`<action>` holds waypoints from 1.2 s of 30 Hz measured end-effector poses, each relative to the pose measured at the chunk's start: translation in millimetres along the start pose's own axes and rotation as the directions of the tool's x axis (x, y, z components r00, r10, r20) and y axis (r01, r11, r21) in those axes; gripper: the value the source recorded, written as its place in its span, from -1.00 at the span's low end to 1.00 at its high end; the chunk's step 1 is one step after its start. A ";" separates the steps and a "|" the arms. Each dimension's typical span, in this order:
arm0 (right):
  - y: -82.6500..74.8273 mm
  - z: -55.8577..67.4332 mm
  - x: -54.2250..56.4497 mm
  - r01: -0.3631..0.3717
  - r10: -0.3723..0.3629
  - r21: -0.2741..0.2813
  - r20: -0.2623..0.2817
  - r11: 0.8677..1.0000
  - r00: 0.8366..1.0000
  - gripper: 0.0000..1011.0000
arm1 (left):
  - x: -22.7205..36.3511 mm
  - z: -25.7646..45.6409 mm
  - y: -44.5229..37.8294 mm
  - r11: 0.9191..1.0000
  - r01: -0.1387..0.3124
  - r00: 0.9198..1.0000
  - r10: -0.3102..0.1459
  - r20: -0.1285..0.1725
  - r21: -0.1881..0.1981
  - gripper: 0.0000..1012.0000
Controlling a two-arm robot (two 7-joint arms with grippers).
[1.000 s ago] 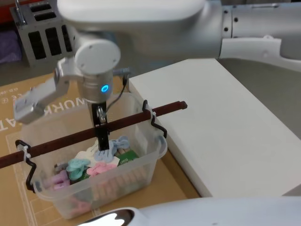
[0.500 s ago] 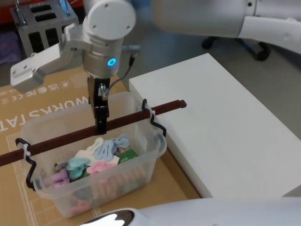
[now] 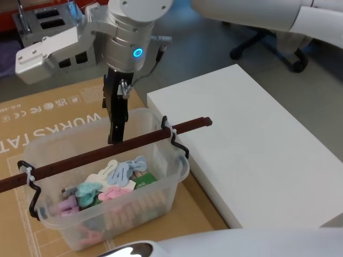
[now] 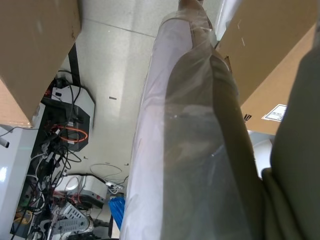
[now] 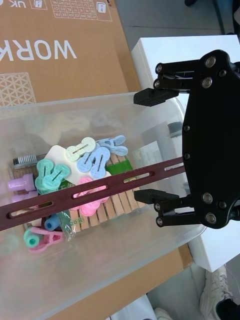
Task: Use one hand to grasp the basket and place it at the designated location.
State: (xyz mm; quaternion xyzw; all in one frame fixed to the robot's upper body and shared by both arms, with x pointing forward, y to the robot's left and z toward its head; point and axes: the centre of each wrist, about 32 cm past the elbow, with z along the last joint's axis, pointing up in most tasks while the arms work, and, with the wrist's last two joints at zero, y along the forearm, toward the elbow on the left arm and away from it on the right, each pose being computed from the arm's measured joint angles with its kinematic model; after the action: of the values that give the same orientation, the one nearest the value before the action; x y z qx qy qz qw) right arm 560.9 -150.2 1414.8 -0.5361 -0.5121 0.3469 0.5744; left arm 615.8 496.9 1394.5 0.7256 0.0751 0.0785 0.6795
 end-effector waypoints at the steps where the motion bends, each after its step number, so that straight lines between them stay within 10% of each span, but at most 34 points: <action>1: -0.5 -0.1 0.0 0.001 -0.001 0.001 0.000 1.000 1.000 0.98 | 0.0 0.0 0.0 1.000 0.000 1.000 0.000 0.000 0.000 -1.00; 23: -2.7 -0.4 -0.7 0.012 -0.012 0.017 -0.001 1.000 1.000 0.98 | 0.0 0.0 0.0 1.000 0.000 1.000 0.000 0.000 0.000 -1.00; 36: 4.8 26.4 9.6 -0.008 0.005 0.030 0.098 1.000 0.995 0.98 | 0.0 0.0 0.0 1.000 0.000 1.000 0.000 0.000 0.000 -1.00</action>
State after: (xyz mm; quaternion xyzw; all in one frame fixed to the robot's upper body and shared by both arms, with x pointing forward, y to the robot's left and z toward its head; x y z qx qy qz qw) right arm 538.5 -133.3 1409.6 -0.5112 -0.5327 0.3825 0.5555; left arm 615.8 496.9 1394.5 0.7256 0.0751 0.0784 0.6795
